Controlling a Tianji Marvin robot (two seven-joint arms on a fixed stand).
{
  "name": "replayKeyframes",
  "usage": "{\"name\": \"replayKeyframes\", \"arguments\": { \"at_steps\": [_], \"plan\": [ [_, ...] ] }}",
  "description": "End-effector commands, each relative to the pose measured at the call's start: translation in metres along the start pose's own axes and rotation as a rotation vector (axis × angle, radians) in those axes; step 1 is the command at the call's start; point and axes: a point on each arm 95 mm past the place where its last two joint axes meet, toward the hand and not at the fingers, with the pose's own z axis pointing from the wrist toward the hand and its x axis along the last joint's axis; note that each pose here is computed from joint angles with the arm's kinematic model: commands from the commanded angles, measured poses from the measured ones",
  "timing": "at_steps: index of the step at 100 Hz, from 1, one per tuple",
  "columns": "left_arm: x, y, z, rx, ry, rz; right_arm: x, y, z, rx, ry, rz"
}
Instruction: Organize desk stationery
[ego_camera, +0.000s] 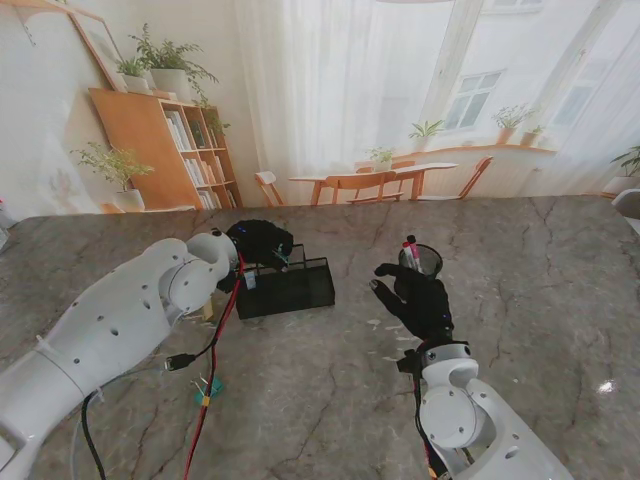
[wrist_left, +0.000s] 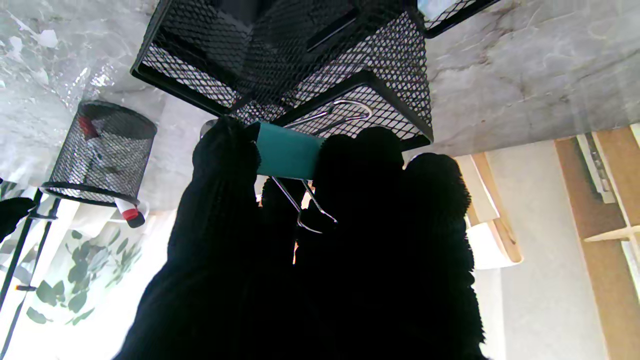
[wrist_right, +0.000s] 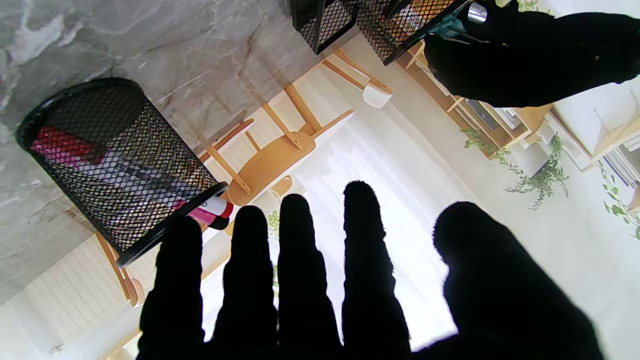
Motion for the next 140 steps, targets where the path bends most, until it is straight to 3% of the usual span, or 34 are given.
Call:
{"name": "replayKeyframes", "arguments": {
  "at_steps": [1,74,140],
  "plan": [
    [0.001,0.001,-0.002,-0.015,-0.001,0.0,0.001,-0.001,-0.001,0.01,-0.003,0.005],
    [-0.001,-0.017,-0.014,-0.04,0.02,0.132,0.0,-0.002,-0.001,0.019,-0.005,0.011],
    [-0.006,-0.012,-0.004,-0.125,0.038,0.181,0.0,-0.001,-0.001,0.015,-0.012,0.014]
  ]
}}
